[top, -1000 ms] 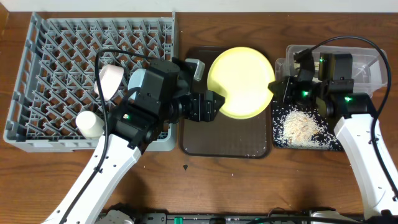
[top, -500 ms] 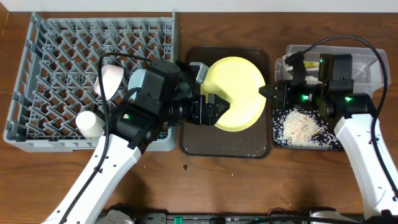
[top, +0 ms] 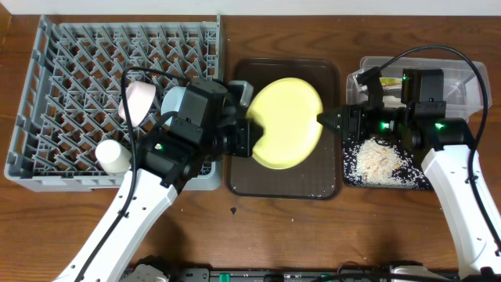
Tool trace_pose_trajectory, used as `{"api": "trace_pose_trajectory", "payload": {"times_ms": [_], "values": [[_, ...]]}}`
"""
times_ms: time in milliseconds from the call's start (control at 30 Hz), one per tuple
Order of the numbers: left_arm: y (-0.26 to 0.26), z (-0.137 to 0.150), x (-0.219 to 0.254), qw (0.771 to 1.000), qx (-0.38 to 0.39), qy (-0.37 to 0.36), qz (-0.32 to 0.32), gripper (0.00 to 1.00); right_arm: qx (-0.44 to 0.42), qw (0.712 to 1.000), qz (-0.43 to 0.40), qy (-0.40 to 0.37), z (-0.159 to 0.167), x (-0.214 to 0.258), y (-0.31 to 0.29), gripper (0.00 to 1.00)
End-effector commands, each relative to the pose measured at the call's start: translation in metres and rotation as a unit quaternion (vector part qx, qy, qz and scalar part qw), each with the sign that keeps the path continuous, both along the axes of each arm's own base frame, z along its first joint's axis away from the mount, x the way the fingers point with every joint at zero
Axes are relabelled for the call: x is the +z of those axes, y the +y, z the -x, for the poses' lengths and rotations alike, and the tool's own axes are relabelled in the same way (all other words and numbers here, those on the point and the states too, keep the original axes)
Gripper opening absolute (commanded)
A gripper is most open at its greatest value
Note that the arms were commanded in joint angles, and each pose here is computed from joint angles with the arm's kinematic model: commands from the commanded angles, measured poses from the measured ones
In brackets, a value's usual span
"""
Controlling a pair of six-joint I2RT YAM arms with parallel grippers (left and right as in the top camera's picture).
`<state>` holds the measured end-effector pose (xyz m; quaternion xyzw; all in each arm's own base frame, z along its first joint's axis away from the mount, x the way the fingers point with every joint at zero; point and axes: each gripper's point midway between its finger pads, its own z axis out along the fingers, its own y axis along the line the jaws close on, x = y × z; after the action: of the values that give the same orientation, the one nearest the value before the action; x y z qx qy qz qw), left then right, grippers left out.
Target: Sort waste into correct bins and load items into the dishwasher
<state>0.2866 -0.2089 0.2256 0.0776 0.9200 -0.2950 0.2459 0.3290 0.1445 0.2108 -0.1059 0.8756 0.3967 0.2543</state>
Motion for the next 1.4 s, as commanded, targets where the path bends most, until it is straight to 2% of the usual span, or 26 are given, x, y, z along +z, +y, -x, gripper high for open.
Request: {"api": "trace_pose_trajectory", "payload": {"times_ms": [0, 100, 200, 267, 367, 467, 600, 700, 867, 1067, 1367], "values": [[0.067, -0.021, 0.014, 0.982, 0.126, -0.068, -0.124, 0.08, -0.017, 1.0, 0.01, -0.001, -0.001, 0.002, -0.011, 0.64], [0.125, -0.023, 0.042, 0.946, 0.211, -0.12, -0.216, 0.08, -0.017, 1.0, 0.012, 0.012, 0.003, -0.002, -0.012, 0.64], [0.18, -0.017, 0.073, 0.889, 0.282, -0.176, -0.316, 0.08, -0.017, 1.0, 0.012, 0.018, 0.005, -0.003, -0.011, 0.64], [0.211, -0.009, 0.091, 0.845, 0.299, -0.202, -0.393, 0.08, -0.017, 1.0, 0.012, 0.019, 0.005, -0.003, -0.011, 0.65], [0.235, -0.005, 0.104, 0.806, 0.289, -0.212, -0.471, 0.08, -0.015, 1.0, 0.012, 0.019, 0.005, -0.003, -0.01, 0.65], [0.25, -0.009, 0.105, 0.79, 0.267, -0.204, -0.513, 0.08, -0.014, 1.0, 0.012, 0.019, 0.006, -0.003, -0.01, 0.66], [0.279, -0.014, 0.106, 0.769, 0.277, -0.183, -0.547, 0.08, -0.014, 1.0, 0.012, 0.019, 0.006, -0.003, -0.01, 0.67], [0.299, -0.024, 0.103, 0.761, 0.3, -0.168, -0.55, 0.07, -0.015, 1.0, 0.014, 0.018, 0.005, -0.003, -0.01, 0.68], [0.315, -0.055, 0.077, 0.778, 0.268, -0.146, -0.549, 0.08, -0.02, 0.999, 0.022, 0.017, 0.004, -0.005, -0.012, 0.69], [0.336, -0.089, 0.04, 0.773, 0.251, -0.109, -0.573, 0.08, -0.026, 0.999, 0.031, 0.017, 0.002, -0.007, -0.014, 0.69], [0.351, -0.12, -0.018, 0.777, 0.227, -0.059, -0.584, 0.09, -0.028, 0.999, 0.033, 0.016, 0.002, -0.008, -0.015, 0.71]]}}
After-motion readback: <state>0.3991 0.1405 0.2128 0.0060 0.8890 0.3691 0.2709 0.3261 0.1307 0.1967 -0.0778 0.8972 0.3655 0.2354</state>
